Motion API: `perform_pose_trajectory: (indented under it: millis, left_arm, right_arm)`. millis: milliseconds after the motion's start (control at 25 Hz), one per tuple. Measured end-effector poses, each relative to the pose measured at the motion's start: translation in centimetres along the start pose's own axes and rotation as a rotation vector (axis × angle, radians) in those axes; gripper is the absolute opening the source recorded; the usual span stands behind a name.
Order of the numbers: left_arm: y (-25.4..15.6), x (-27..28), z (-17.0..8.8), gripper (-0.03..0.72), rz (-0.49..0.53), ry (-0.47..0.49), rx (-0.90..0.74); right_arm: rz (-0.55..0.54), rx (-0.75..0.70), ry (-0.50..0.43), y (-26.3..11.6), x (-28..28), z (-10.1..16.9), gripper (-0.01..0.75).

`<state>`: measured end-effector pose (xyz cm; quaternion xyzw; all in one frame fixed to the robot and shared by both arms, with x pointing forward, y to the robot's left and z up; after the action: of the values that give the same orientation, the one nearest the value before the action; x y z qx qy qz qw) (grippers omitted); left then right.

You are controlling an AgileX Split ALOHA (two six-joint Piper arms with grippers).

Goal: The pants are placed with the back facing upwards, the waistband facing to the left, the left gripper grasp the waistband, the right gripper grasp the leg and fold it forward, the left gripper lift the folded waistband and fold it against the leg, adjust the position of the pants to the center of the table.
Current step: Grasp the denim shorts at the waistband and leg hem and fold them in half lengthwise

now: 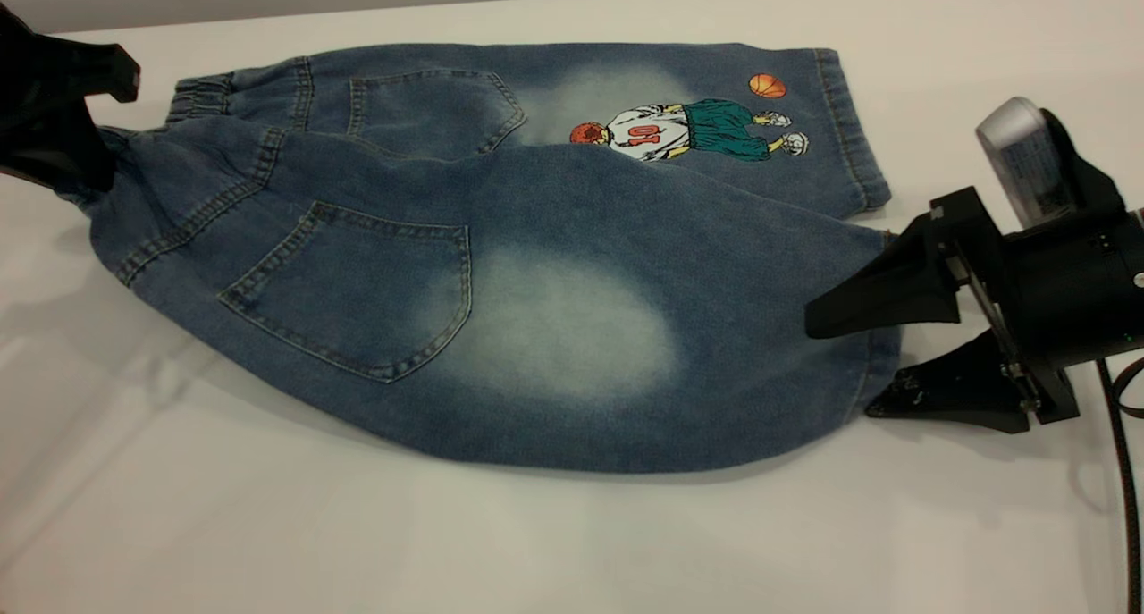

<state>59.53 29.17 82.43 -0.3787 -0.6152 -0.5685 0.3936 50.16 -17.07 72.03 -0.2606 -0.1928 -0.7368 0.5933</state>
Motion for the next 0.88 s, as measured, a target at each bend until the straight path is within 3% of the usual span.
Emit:
perform_pose_trajectory:
  millis: [440,880]
  left_arm:
    - [0.0,0.0,0.0,0.162,0.0,-0.001,0.003]
    - [0.0,0.0,-0.1,0.162,0.0,-0.007,0.022]
  right_arm:
    - [0.0,0.009,-0.021,0.2,-0.1,-0.3,0.452]
    - [0.049,0.045,-0.009,-1.1,-1.7,1.1,0.447]
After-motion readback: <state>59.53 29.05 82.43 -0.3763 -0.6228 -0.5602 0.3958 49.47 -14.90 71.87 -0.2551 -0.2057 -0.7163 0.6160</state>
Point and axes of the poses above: a point on each arm's last joint axis where the gripper is mounted, x pointing back along that axis away from the gripper, z along the wrist's bending axis when the last joint is at zero, y = z × x, the point moved 9 cm from there along -x, pointing out along that axis toward the gripper
